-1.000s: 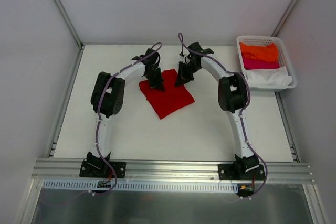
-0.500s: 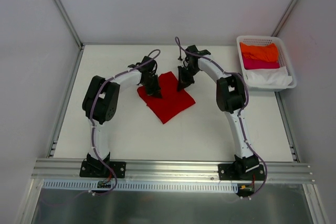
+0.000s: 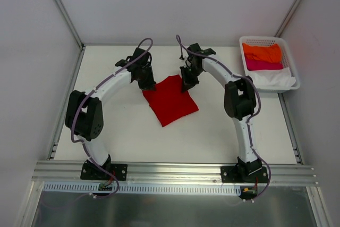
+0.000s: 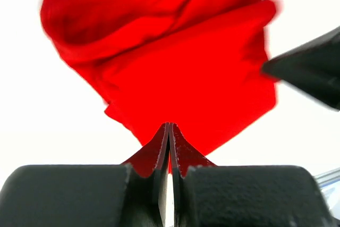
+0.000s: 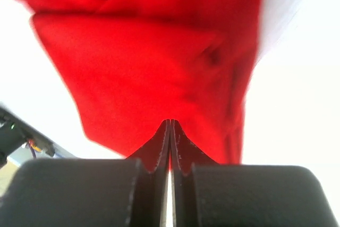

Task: Fold and stack the t-shirts
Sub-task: Fold the long partially folded tshirt into a neat square

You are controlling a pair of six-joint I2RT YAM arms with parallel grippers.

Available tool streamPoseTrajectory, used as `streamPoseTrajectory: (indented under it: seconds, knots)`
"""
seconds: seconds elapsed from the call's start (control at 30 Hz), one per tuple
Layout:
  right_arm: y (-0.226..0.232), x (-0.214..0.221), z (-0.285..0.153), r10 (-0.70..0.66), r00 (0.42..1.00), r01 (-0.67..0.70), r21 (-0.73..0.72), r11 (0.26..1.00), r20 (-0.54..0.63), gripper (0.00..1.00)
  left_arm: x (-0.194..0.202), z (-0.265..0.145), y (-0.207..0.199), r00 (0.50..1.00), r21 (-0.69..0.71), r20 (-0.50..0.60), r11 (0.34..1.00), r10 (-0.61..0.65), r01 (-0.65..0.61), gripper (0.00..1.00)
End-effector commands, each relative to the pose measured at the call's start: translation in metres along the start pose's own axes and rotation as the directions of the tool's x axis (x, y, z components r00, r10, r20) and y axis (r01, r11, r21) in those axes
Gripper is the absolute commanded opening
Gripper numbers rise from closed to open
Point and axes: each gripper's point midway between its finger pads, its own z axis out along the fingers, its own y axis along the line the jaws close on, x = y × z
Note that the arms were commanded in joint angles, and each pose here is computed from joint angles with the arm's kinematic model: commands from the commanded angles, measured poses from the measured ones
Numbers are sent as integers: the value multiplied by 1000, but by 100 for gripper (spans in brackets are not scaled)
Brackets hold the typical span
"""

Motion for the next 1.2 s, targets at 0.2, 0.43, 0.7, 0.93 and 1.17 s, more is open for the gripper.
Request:
streamPoseTrajectory:
  seconds: [0.2,0.43,0.7,0.93,1.17]
  knots:
    - [38,22,-82,-132,986,125,68,990,104,11,1,-29,-7,999,29,2,998,-46,46,1]
    - [14,52,-81,-114,993,106,154,982,38,39,31,-13,-7,989,73,-138,996,-42,52,81]
    - [1,81,-76,-90,996,93,177,980,-22,53,57,-9,-14,963,151,-270,986,-27,70,99]
    - [-2,79,-79,-82,997,81,205,975,-2,54,74,-8,-13,939,147,-335,980,-74,130,99]
    - [-19,87,-66,-54,997,65,245,967,-51,54,94,-4,-13,906,140,-412,975,-100,172,99]
